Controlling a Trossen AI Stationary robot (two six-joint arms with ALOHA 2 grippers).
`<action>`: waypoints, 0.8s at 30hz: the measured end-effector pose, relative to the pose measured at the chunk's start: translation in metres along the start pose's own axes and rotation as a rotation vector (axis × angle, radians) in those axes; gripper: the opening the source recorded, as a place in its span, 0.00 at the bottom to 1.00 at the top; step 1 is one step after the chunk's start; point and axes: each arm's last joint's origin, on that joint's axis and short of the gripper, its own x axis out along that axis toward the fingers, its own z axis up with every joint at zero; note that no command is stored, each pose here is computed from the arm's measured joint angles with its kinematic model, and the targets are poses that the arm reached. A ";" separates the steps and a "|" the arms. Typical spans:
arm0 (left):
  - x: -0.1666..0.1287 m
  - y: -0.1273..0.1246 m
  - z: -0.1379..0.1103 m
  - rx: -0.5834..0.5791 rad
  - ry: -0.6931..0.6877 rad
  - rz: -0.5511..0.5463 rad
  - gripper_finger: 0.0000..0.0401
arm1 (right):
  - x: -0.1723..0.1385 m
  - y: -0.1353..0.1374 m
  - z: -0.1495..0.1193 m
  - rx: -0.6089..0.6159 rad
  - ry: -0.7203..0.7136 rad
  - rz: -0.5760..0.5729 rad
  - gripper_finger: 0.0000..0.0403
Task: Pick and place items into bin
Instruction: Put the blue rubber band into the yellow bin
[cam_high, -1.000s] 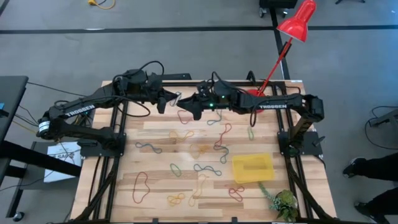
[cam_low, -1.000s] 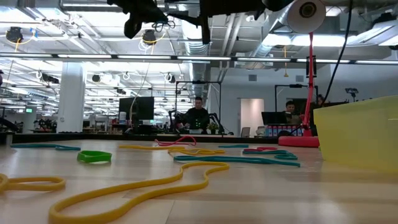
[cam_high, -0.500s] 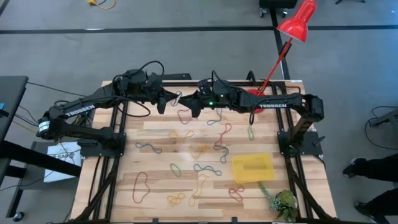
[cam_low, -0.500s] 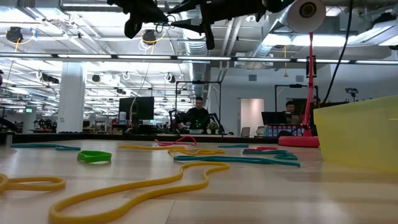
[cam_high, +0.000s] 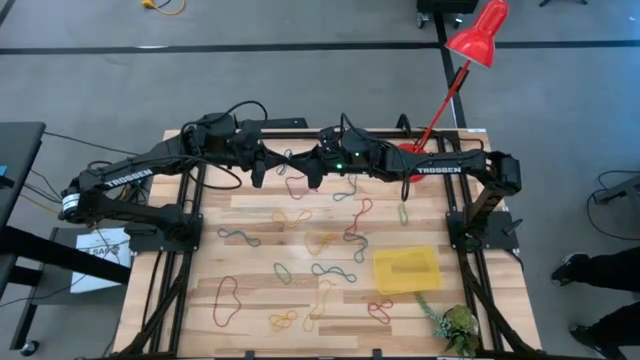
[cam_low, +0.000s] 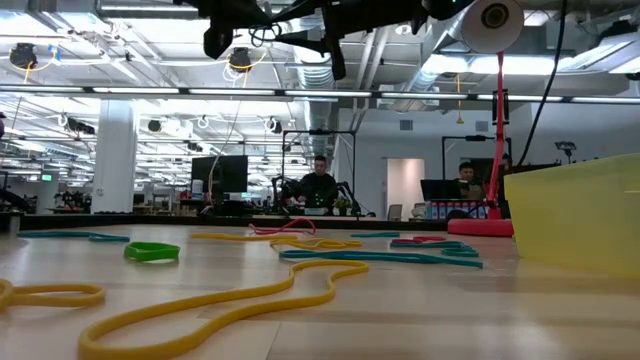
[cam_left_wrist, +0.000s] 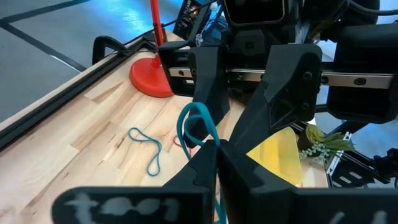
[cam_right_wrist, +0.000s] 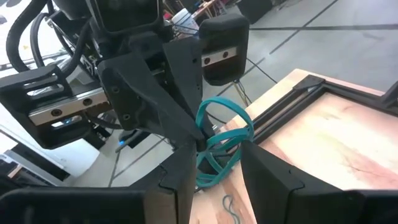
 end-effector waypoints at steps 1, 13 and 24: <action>0.000 0.000 0.000 0.000 0.000 0.000 0.00 | 0.000 0.000 0.000 -0.001 0.000 0.000 0.29; 0.000 0.001 0.000 -0.033 -0.007 0.021 0.00 | 0.000 0.004 -0.002 -0.093 -0.001 0.004 0.02; 0.000 0.001 -0.001 -0.037 0.007 0.019 0.15 | 0.000 0.000 -0.008 -0.092 0.054 -0.038 0.01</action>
